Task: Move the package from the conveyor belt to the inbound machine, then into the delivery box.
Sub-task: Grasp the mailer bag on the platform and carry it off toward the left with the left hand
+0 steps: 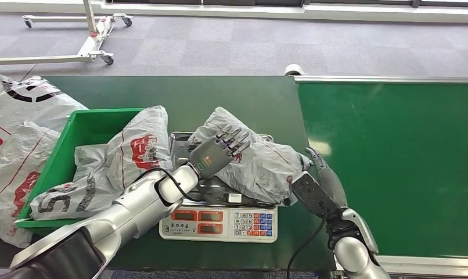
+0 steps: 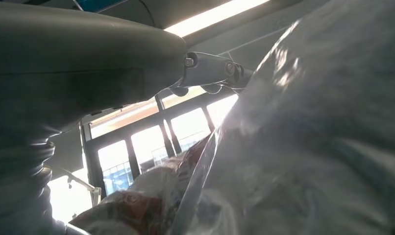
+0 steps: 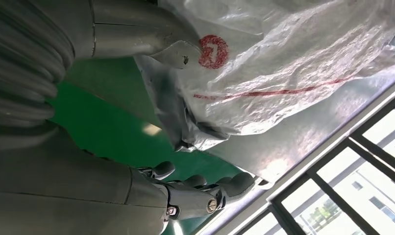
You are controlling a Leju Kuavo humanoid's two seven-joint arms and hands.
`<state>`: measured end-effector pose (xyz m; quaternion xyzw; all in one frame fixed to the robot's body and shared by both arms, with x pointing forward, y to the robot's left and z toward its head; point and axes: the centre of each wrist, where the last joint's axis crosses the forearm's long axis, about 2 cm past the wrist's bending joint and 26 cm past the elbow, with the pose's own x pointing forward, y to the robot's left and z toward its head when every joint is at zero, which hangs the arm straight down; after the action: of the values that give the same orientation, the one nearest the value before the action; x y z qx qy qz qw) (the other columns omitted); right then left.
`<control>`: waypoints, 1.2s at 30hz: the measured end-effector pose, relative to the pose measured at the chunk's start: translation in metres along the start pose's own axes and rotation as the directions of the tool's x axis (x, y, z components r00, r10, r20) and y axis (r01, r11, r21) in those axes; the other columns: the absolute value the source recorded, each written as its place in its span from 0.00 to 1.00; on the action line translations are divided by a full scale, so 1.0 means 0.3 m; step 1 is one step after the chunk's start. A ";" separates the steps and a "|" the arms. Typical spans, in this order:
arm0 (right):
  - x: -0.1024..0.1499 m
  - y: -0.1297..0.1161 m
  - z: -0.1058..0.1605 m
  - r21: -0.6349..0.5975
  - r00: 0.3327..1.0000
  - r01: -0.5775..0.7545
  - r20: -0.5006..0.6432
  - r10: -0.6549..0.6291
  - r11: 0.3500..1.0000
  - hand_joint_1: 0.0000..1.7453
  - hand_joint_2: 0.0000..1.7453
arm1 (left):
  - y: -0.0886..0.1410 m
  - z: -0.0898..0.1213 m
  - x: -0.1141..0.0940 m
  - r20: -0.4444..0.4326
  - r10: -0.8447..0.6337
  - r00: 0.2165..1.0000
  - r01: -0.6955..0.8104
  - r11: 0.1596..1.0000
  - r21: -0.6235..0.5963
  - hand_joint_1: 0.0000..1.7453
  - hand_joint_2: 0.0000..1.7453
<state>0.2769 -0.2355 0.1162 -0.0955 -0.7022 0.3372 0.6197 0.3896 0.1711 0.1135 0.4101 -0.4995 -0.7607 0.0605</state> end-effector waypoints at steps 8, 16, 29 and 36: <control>0.001 -0.003 0.026 -0.028 1.000 0.021 0.010 -0.020 0.999 0.00 1.00 | 0.020 -0.029 -0.016 0.084 0.002 0.996 0.007 0.994 -0.109 1.00 1.00; 0.005 -0.002 0.042 -0.043 0.999 0.044 0.023 -0.043 0.998 0.00 1.00 | 0.026 -0.038 -0.028 0.106 0.018 0.994 -0.001 0.987 -0.161 1.00 1.00; 0.001 0.010 0.065 -0.047 0.998 0.066 0.022 -0.065 0.997 0.00 1.00 | 0.020 -0.006 -0.055 -0.122 0.035 0.992 -0.037 0.999 -0.017 1.00 1.00; -0.009 0.008 0.075 -0.052 0.998 0.069 0.010 -0.069 0.996 0.00 1.00 | 0.101 0.027 -0.246 -0.251 -0.010 0.968 0.026 0.998 0.063 1.00 1.00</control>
<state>0.2557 -0.2432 0.1125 -0.0859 -0.7162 0.2974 0.6254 0.4228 0.1989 0.1809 0.5090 -0.5087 -0.6867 0.1026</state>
